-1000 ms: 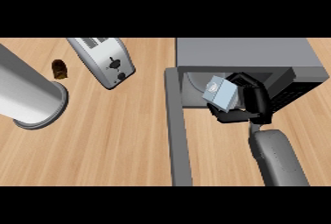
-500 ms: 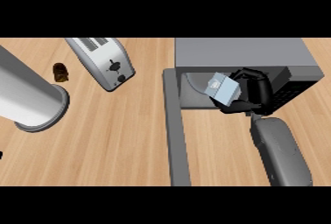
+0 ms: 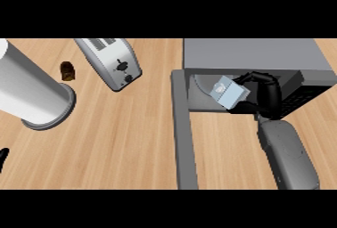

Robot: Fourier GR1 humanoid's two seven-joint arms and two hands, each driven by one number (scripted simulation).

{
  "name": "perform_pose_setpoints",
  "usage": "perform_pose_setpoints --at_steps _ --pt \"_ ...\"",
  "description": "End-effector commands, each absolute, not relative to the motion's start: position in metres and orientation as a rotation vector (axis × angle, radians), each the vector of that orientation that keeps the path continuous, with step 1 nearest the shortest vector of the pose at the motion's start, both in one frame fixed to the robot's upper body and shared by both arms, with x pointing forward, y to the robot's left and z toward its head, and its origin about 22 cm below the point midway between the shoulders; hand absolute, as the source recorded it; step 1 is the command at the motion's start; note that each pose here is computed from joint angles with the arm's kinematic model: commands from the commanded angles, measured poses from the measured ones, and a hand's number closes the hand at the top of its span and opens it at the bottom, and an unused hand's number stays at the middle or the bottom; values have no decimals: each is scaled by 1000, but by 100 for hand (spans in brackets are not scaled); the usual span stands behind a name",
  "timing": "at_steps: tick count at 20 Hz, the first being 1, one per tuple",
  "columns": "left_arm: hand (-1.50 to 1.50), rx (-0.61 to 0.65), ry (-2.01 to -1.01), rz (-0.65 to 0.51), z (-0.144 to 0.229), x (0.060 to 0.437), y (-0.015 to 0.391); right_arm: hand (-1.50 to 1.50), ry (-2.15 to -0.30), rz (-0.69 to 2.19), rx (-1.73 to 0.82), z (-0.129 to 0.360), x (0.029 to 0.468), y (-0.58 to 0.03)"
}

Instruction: Pick up the milk, place it into the microwave and close the microwave

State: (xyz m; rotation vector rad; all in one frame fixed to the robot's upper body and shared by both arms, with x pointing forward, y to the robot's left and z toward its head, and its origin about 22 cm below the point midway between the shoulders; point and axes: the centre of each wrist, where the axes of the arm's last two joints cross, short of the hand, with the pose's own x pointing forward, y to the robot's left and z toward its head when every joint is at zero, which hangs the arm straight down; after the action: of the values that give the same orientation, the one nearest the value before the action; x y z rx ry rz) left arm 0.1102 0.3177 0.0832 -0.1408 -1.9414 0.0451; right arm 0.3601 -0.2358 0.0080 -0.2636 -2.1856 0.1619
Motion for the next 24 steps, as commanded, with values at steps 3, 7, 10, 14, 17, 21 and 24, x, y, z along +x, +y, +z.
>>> perform_pose_setpoints --at_steps 3,7,10,14,17,21,24 --pt "-150 -176 -1962 25 85 122 314 150 -2074 233 -381 46 404 -227" --pt "-150 -191 -1967 5 85 128 312 150 -2073 186 -429 31 395 -222" --pt "-150 -192 -1963 -14 86 131 312 150 -2064 83 -491 22 389 -231" --pt "-150 -164 -1952 -47 88 132 311 150 -2072 0 -621 18 383 -237" --pt "-150 -152 -1957 -63 90 137 313 -150 -2134 116 -810 18 377 -258" --pt "-150 -146 -1962 -82 93 141 312 -150 -2137 139 -895 5 368 -254" --pt "-150 -157 -1956 -107 94 143 308 -150 -2121 137 -921 3 366 -257"
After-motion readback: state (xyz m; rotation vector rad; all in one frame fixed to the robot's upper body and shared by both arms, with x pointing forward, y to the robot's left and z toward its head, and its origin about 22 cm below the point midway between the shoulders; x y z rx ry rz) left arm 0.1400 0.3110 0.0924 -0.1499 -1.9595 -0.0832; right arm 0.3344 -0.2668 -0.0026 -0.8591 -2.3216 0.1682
